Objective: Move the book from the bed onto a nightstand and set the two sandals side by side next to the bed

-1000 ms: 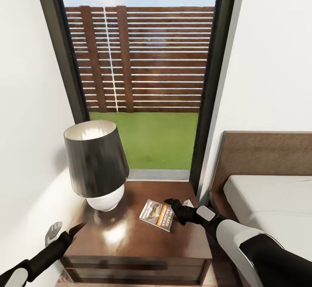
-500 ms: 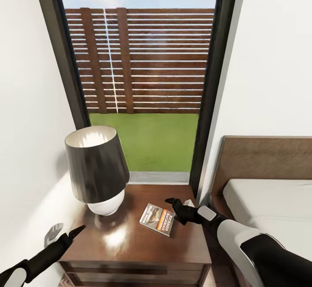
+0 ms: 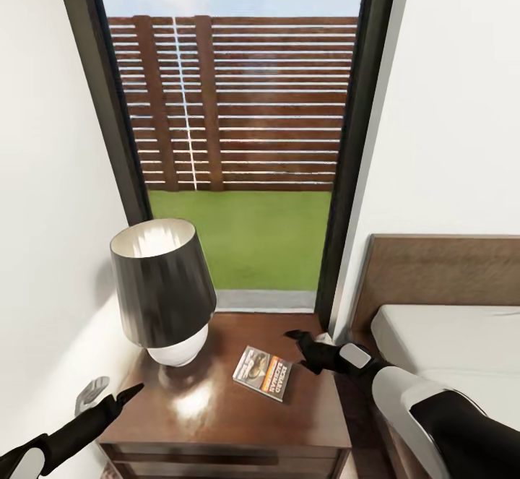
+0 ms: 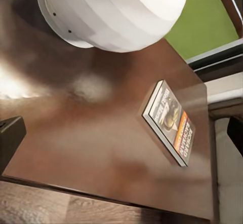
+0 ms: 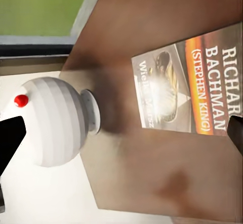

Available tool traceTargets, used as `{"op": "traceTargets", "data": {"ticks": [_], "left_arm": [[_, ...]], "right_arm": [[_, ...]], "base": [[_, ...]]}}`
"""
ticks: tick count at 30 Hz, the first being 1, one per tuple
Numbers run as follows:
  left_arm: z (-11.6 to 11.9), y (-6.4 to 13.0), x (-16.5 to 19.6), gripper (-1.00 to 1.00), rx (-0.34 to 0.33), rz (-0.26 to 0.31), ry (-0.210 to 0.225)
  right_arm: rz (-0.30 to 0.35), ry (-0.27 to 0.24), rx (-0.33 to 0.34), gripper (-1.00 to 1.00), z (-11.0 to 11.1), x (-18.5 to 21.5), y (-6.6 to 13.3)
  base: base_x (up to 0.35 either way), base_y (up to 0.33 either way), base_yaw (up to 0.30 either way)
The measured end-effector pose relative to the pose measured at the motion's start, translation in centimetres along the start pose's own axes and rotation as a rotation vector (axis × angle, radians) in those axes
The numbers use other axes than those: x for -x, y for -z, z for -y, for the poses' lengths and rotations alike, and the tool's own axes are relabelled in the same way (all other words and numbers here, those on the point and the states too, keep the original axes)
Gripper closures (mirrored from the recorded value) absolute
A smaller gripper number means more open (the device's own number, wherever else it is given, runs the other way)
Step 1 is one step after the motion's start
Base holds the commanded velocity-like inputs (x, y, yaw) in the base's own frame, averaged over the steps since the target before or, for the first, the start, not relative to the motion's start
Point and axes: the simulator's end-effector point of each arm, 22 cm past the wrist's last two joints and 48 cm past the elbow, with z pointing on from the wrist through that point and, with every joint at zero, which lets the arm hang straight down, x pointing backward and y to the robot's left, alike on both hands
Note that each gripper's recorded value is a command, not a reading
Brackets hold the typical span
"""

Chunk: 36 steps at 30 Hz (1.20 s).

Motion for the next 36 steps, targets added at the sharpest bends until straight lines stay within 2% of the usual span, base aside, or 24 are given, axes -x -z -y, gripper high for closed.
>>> {"op": "traceTargets", "data": {"ticks": [6, 11, 19, 24, 31, 36], "left_arm": [[0.7, 0.4, 0.5, -1.00, 0.010, -0.010, -0.016], [0.9, 0.8, 0.4, -1.00, 0.035, -0.036, -0.053], [1.7, 1.2, 0.5, -1.00, 0.049, -0.053, -0.061], [1.4, 1.7, 0.2, -1.00, 0.077, -0.075, -0.073], [0.2, 2.5, -0.9, -1.00, 0.137, -0.132, -0.119], [0.1, 3.0, -1.2, -1.00, 0.161, -0.157, -0.138]], "right_arm": [[0.025, -0.006, 0.010, -1.00, -0.3, 2.0, 1.6], [0.045, 0.000, 0.055, -1.00, -1.3, 3.6, 3.0], [0.050, 0.009, 0.065, -1.00, -2.4, 4.4, 4.2], [0.031, 0.055, 0.039, -1.00, -2.5, 4.1, 4.7], [-0.027, 0.152, -0.002, -1.00, -1.5, 2.3, 5.4], [-0.057, 0.176, -0.008, -1.00, -1.1, 1.2, 5.9]], "base": [[0.000, 0.000, 0.000], [0.000, 0.000, 0.000], [0.000, 0.000, 0.000], [0.000, 0.000, 0.000], [0.000, 0.000, 0.000], [0.000, 0.000, 0.000]]}}
